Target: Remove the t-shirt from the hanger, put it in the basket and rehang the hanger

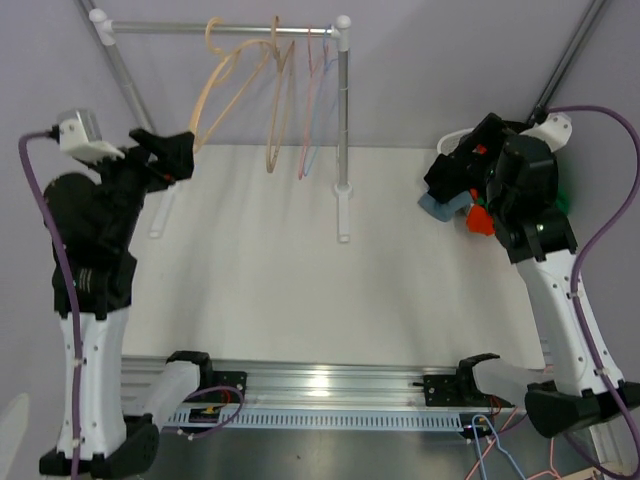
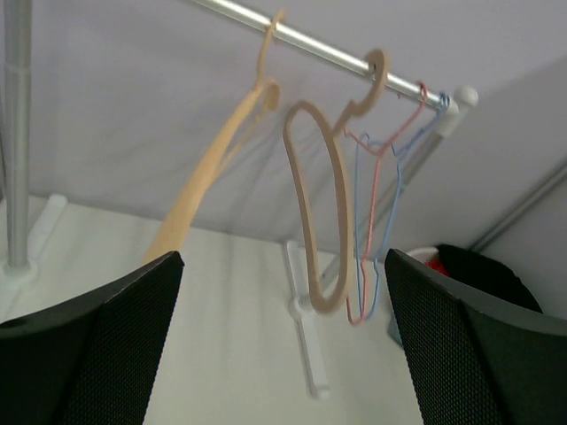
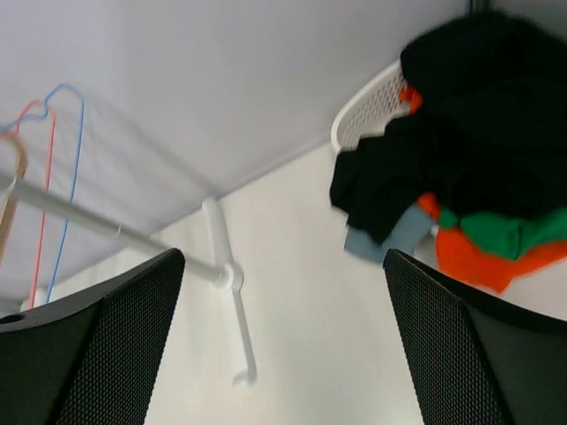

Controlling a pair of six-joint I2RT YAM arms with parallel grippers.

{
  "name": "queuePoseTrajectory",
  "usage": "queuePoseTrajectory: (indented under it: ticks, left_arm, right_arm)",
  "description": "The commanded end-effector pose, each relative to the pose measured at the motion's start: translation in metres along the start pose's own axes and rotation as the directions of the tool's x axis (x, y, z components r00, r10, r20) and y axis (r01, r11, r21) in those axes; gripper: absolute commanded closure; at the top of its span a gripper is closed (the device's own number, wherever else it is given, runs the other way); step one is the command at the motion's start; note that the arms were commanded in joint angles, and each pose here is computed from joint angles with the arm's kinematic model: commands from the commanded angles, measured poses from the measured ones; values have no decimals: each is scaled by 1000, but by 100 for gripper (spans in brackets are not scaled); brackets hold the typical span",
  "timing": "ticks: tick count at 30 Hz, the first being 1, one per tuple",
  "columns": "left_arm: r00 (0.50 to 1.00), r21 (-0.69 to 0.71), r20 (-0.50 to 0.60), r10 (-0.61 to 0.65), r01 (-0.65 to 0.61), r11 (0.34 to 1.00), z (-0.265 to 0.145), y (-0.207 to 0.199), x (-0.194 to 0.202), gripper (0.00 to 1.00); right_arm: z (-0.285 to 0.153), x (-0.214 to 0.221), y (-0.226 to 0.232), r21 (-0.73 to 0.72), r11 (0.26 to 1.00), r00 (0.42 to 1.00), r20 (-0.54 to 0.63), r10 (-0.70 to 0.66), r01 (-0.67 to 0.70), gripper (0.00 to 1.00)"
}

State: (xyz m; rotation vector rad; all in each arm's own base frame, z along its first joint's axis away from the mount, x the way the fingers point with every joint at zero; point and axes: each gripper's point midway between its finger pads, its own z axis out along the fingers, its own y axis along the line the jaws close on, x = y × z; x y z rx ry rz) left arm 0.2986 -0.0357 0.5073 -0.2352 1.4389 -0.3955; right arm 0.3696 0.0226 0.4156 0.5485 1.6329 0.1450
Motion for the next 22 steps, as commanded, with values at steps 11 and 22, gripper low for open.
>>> queuePoseTrajectory:
  ticks: [11,22]
  left_arm:
    - [960,77,-278,37,-16,997,-114,49,196,0]
    - [946,87,-321,42,-14,996,-114,51,210,1]
  right_arm:
    - [-101,121,-61,-78,997,984,-175,-15,1,0]
    - [-96,145,-73,-61,996,974,-212,-78,66,1]
